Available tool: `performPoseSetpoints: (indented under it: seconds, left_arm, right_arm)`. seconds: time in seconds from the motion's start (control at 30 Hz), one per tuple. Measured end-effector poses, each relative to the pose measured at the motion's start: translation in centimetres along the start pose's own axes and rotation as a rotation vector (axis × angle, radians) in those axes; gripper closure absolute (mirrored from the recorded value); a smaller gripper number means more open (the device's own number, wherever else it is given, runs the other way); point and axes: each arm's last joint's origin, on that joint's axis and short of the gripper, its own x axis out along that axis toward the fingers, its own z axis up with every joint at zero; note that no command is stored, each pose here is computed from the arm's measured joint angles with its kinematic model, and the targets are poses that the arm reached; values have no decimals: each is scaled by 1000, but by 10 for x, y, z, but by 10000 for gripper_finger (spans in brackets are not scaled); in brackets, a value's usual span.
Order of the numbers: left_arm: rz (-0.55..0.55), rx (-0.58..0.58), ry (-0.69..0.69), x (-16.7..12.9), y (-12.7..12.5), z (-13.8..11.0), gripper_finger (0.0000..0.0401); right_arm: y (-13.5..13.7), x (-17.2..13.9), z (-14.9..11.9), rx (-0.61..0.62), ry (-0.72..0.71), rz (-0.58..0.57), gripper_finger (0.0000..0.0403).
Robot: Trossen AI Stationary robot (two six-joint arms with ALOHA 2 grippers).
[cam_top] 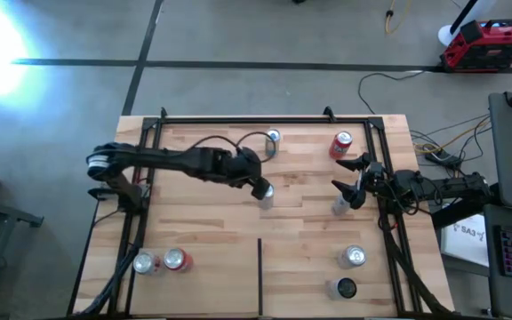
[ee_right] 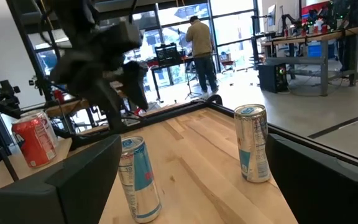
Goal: Place canned beverage on shelf
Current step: Put the bottom blue soda can on the shelf
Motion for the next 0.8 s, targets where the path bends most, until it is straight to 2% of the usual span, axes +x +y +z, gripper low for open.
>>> performPoseSetpoints:
  seconds: [0.27, 0.57, 0.8]
  left_arm:
    - [-35, 44, 28, 16, -7, -4, 11]
    - [-60, 176, 33, 25, -19, -14, 11]
    - [-78, 256, 11, 25, -21, -13, 11]
  right_arm:
    - [0, 0, 0, 1, -1, 0, 21]
    - [0, 0, 0, 1, 0, 0, 21]
    - [0, 0, 0, 0, -1, 0, 21]
